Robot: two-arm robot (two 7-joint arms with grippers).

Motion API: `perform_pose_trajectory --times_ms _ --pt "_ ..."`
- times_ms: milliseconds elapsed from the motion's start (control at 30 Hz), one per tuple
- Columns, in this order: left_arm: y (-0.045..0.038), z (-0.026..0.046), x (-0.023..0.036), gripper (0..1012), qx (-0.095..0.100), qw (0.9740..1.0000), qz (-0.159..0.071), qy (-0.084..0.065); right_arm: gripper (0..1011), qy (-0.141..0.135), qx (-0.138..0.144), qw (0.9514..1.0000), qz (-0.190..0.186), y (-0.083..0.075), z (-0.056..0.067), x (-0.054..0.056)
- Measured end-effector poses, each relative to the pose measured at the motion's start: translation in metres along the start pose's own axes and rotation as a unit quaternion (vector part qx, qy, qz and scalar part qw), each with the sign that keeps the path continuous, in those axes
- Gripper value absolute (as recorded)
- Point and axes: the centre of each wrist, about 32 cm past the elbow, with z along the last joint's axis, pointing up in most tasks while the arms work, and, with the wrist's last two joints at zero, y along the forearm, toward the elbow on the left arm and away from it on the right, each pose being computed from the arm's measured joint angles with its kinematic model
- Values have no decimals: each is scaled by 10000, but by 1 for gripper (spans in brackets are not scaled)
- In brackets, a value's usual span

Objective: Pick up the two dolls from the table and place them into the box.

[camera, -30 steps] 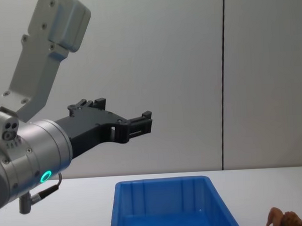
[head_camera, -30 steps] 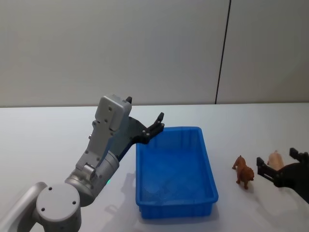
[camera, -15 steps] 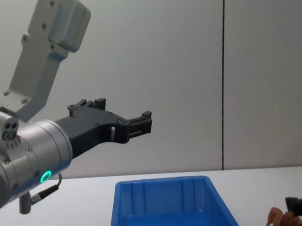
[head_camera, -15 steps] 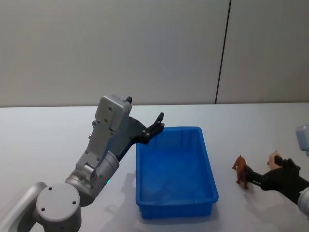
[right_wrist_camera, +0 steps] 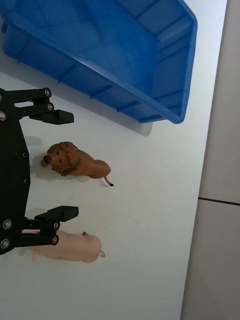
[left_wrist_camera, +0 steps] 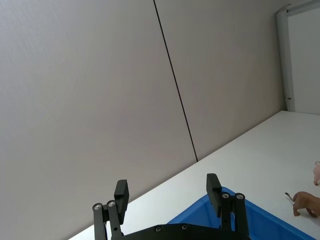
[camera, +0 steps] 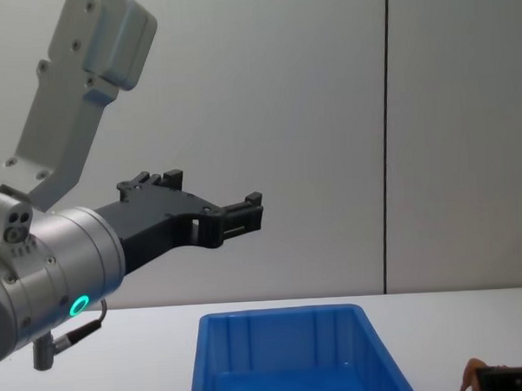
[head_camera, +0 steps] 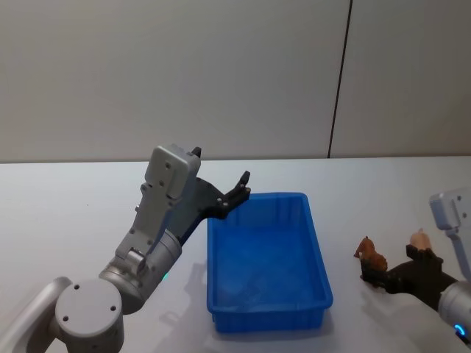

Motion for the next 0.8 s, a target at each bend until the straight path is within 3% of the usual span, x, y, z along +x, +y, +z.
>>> perform_pose_trajectory --times_ms 800 --pt "0 0 0 999 0 10000 0 0 1001 -83 -244 9997 48 249 42 -74"
